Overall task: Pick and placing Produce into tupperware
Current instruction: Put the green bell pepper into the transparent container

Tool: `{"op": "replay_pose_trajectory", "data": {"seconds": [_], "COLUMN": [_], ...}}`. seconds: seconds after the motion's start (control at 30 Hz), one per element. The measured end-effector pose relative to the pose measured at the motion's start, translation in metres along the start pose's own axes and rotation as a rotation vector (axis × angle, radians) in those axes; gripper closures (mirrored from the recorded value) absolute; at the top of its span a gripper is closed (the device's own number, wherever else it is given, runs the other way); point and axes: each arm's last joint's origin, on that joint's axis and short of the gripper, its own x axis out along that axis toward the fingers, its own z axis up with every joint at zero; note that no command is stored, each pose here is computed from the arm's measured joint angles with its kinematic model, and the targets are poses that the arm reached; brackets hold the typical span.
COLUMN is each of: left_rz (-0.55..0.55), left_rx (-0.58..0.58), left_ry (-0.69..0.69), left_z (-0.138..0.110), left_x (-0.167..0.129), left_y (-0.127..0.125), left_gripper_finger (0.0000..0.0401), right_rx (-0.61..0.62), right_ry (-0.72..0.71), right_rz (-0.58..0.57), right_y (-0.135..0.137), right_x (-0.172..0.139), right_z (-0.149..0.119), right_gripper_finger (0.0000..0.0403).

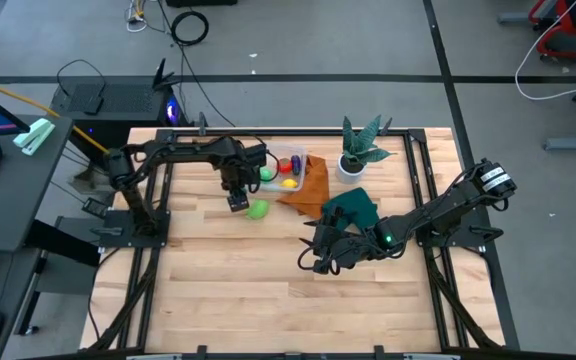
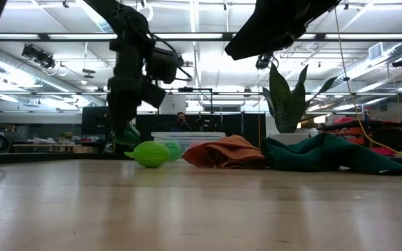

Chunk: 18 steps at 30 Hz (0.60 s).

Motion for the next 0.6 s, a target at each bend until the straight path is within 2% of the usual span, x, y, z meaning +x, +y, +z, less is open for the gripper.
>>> {"op": "replay_pose_trajectory", "data": {"seconds": [0.17, 0.37, 0.6], "left_rz": [0.008, 0.013, -0.014], "left_rx": [-0.026, -0.055, -0.086], "left_ry": [-0.081, -0.167, -0.304], "left_z": [-0.011, -0.025, -0.018], "left_x": [-0.027, -0.053, -0.062], "left_y": [0.004, 0.008, 0.012], "left_gripper_finger": [0.0155, 0.0167, 0.0158], "right_rx": [-0.001, -0.002, -0.002], "right_ry": [0.000, 0.000, 0.000], "right_rz": [0.000, 0.000, 0.000], "right_y": [0.000, 0.000, 0.000], "right_x": [0.000, 0.000, 0.000], "right_z": [0.000, 0.000, 0.000], "right_gripper_finger": [0.0239, 0.0239, 0.0239]}}
